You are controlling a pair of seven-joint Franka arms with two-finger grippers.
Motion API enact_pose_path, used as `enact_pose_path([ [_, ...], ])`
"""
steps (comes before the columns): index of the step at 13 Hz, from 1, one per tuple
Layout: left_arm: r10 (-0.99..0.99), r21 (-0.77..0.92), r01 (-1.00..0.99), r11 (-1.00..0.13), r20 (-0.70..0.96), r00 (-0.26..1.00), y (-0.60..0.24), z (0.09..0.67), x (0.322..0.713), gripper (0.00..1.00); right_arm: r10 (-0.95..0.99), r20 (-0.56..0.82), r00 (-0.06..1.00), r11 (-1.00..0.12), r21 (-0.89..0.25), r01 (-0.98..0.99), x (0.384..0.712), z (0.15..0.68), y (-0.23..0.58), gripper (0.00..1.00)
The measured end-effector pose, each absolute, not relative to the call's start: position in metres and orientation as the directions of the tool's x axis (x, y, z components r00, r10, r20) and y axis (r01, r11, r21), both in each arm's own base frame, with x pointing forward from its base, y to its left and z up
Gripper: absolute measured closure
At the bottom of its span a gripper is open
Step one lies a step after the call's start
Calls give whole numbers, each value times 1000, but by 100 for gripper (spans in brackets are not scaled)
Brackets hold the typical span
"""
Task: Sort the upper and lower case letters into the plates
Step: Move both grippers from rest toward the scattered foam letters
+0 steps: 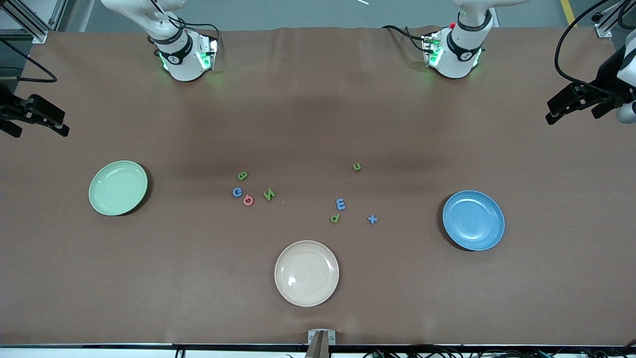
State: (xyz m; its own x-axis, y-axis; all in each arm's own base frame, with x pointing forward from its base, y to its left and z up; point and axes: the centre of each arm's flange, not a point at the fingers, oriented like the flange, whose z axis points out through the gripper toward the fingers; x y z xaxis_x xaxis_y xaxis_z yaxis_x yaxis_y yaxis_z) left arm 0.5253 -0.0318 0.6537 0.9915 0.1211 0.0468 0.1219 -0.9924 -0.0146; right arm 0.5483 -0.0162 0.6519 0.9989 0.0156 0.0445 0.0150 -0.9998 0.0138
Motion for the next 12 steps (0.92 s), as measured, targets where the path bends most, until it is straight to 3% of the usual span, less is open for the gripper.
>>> enact_pose_path([
  [7, 102, -16, 102, -995, 26, 994, -44, 643, 531, 0, 15, 39, 999, -1000, 14, 14, 548, 651, -16, 0],
  [12, 173, 11, 173, -985, -22, 985, -123, 554, 578, 0, 24, -15, 1000, -1000, 4, 24, 556, 611, 33, 0],
])
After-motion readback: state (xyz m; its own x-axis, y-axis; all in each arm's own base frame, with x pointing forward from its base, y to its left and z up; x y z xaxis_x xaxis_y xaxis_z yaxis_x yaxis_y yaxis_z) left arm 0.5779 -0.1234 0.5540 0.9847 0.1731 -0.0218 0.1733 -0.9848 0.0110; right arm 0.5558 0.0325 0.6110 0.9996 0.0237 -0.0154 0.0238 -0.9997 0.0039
